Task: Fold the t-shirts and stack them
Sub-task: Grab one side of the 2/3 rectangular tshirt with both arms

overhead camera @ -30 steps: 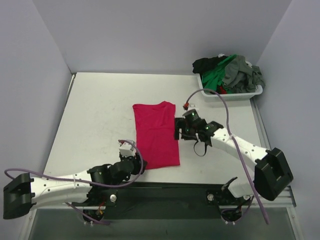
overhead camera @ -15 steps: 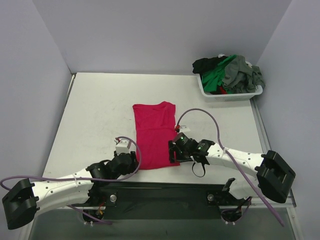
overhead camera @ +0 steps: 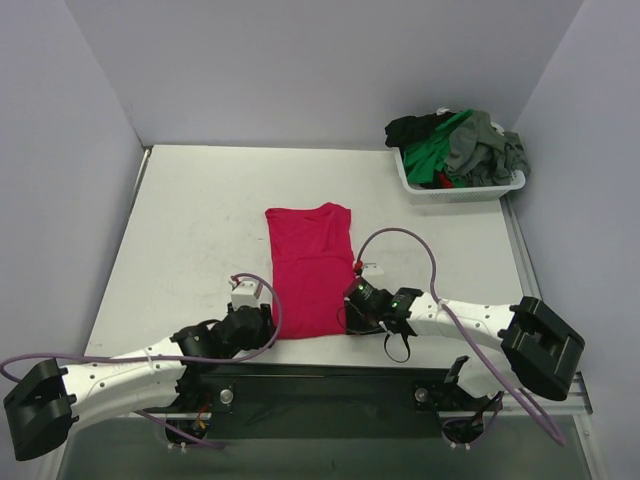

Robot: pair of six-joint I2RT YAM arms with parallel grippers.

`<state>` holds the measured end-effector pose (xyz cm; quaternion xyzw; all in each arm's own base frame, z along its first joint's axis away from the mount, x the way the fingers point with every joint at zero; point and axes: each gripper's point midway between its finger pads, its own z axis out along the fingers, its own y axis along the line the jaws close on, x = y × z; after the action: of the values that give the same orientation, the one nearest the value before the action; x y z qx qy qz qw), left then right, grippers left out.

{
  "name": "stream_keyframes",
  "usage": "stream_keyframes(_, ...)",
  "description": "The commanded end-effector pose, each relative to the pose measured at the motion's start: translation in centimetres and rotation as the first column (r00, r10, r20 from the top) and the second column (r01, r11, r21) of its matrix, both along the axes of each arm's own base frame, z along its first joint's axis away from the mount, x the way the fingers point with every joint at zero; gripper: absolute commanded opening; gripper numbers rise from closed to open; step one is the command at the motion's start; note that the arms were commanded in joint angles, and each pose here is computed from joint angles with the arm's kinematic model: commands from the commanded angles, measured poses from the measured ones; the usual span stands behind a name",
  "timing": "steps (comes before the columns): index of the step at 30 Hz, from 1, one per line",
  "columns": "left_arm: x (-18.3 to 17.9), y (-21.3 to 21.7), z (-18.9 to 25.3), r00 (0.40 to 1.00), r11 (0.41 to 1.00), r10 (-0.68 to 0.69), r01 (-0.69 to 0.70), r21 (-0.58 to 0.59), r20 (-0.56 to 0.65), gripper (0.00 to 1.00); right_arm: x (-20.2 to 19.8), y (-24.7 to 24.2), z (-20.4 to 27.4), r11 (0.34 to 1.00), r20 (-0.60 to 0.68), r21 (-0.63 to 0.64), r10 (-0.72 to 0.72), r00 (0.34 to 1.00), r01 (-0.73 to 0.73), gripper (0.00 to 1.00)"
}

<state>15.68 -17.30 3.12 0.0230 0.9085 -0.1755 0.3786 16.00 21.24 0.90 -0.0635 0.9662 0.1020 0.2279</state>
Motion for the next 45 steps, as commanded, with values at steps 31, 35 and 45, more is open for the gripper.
stream_keyframes(31, -2.2, -0.5, -2.1, 0.992, 0.998, -0.023, 0.015, -0.062, -0.127, 0.49, -1.2, -0.7, -1.9, 0.999, -0.010, -0.008, -0.041, 0.999, 0.041, 0.26)
stream_keyframes(35, -2.6, -0.7, -2.3, 0.989, 0.998, -0.030, 0.021, -0.067, -0.143, 0.48, -1.2, -0.9, -1.9, 0.999, -0.005, -0.010, -0.049, 0.999, 0.048, 0.25)
stream_keyframes(45, -2.9, -0.8, -2.7, 0.986, 0.998, -0.033, 0.024, -0.053, -0.163, 0.28, -1.2, -1.0, -1.7, 0.999, 0.007, 0.000, -0.051, 0.999, 0.051, 0.25)
